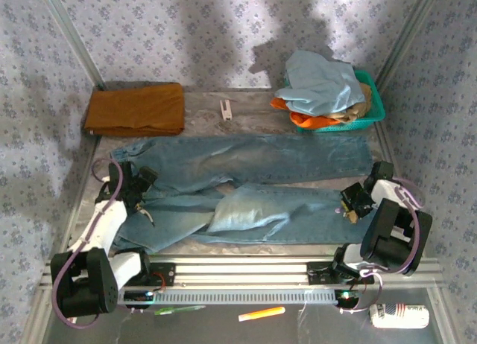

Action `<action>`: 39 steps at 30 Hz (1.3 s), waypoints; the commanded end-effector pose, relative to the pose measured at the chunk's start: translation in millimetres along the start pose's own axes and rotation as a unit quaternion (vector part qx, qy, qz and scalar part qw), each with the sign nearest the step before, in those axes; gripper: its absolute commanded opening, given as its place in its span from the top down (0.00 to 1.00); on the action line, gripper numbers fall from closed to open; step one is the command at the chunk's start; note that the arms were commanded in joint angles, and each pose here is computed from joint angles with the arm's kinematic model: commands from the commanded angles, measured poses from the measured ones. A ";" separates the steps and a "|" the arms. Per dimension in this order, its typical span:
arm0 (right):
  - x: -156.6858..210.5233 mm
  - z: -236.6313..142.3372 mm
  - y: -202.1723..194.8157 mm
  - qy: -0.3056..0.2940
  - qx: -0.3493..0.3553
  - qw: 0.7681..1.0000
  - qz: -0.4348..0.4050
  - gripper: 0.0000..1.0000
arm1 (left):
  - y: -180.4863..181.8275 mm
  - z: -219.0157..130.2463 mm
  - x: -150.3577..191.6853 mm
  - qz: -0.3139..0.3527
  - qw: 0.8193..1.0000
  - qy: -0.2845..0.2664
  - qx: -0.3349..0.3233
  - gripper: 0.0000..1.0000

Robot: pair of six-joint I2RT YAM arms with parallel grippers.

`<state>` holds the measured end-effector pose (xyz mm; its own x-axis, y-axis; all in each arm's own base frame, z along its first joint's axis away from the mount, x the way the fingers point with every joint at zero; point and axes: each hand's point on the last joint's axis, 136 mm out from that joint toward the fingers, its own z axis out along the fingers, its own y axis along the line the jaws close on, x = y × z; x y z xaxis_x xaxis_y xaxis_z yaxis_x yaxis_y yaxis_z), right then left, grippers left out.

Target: Fold and stack the trousers

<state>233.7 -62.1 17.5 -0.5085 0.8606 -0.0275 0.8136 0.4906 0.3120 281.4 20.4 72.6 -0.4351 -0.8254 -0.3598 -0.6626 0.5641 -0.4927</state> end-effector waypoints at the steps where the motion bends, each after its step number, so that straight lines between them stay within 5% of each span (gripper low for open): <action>1: -22.5 -9.6 -10.8 -0.042 0.046 0.998 -0.002 1.00 | -21.5 -4.1 -22.4 0.007 1.000 -0.022 0.015 0.00; 6: -41.6 -9.2 -0.1 -0.058 0.047 0.997 -0.002 1.00 | -48.5 -6.1 -26.8 0.018 0.999 0.002 0.046 0.05; 12: 1.7 -32.4 55.4 -0.054 0.005 0.991 -0.121 0.99 | -52.0 -65.5 9.5 0.117 0.992 0.031 0.038 0.09; 18: 85.0 -54.6 83.0 -0.030 -0.012 0.960 -0.279 0.63 | -5.5 -95.2 97.2 0.267 0.957 0.107 -0.029 0.15; 22: 130.0 -51.6 77.0 0.001 -0.027 0.950 -0.312 0.52 | 25.0 -103.7 140.5 0.330 0.930 0.156 -0.047 0.20; 26: 167.4 -48.1 80.5 0.017 -0.030 0.926 -0.376 0.40 | 39.3 -117.4 149.0 0.389 0.907 0.132 -0.087 0.19; 35: 213.4 -13.3 64.2 0.058 0.010 0.904 -0.424 0.37 | 43.5 -94.3 190.9 0.472 0.867 0.117 -0.108 0.19; 39: 207.3 -0.9 50.1 0.053 0.046 0.903 -0.424 0.37 | 48.1 -86.0 172.1 0.485 0.860 0.058 -0.148 0.31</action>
<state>168.9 151.4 38.5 -0.9852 0.1160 -0.1265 0.0898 0.9764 0.1964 110.8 -109.1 52.3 -0.9488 0.0342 -0.3142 -0.0198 0.9857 0.1671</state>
